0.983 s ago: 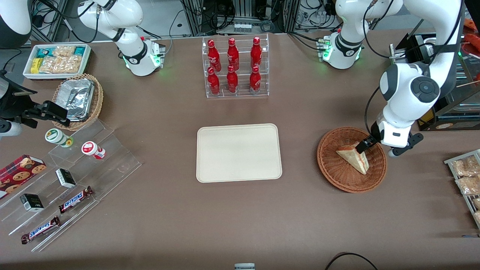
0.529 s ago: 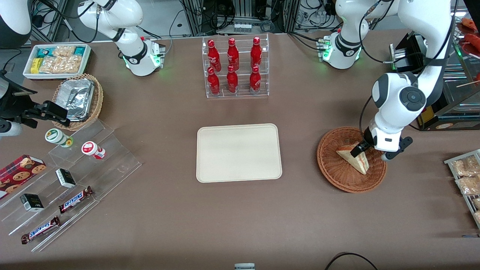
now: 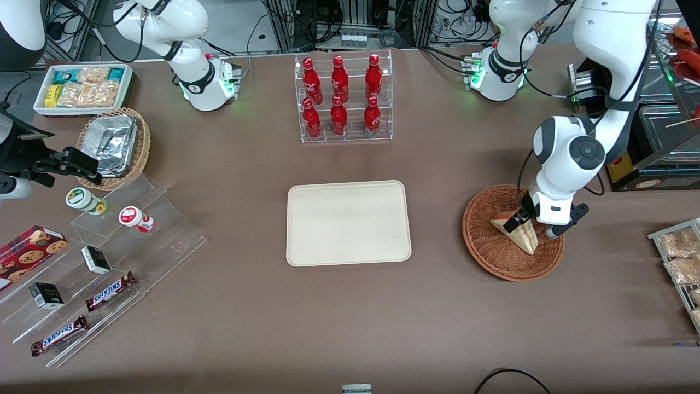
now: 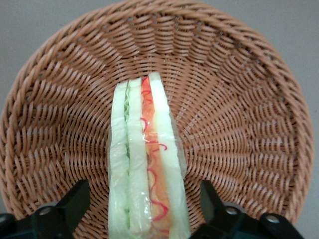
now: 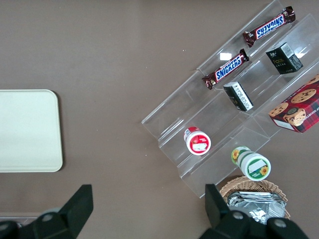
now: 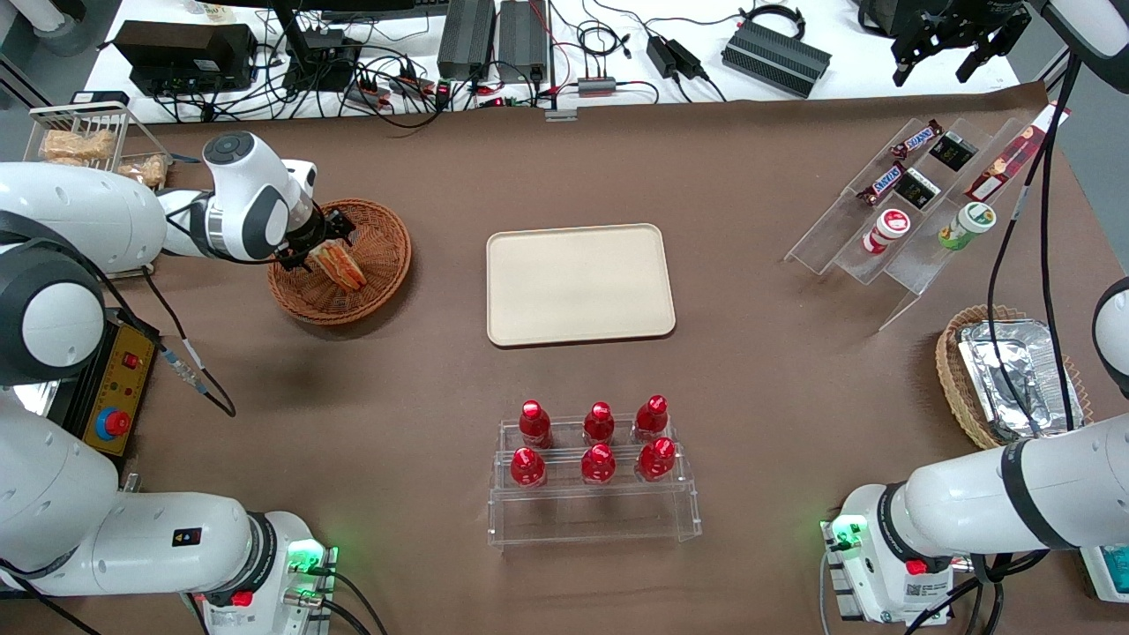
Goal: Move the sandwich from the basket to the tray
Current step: 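Lower the left gripper and close it on the wrapped sandwich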
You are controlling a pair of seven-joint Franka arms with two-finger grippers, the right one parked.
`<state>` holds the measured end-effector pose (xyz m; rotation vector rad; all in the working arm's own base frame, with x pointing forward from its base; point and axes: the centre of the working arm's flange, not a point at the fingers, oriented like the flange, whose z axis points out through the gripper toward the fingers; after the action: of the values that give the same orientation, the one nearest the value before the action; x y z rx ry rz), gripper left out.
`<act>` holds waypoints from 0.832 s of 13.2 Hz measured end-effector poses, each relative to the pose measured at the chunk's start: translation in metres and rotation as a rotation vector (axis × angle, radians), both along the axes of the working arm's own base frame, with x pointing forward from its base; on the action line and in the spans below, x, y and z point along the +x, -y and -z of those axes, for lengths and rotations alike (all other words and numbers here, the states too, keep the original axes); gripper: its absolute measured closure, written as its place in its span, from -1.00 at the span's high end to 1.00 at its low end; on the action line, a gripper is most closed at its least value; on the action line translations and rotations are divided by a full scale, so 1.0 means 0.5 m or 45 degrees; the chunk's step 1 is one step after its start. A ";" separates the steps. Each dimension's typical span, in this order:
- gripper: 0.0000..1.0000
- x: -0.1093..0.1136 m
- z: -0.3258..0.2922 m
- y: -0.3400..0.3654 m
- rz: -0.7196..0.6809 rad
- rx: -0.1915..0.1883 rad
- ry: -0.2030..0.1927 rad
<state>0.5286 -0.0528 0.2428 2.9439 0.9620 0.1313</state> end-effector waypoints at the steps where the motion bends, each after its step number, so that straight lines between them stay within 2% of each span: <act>1: 0.62 0.000 0.005 0.000 0.000 -0.001 0.000; 2: 0.36 0.000 0.005 0.000 0.000 -0.001 0.000; 5: -0.20 0.004 -0.004 0.001 0.000 -0.002 0.013; 7: -0.32 0.015 -0.026 0.001 0.000 0.001 0.015; 11: -0.46 0.064 -0.160 0.040 0.040 0.018 -0.048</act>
<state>0.5607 -0.0729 0.3229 2.9833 0.9228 0.0828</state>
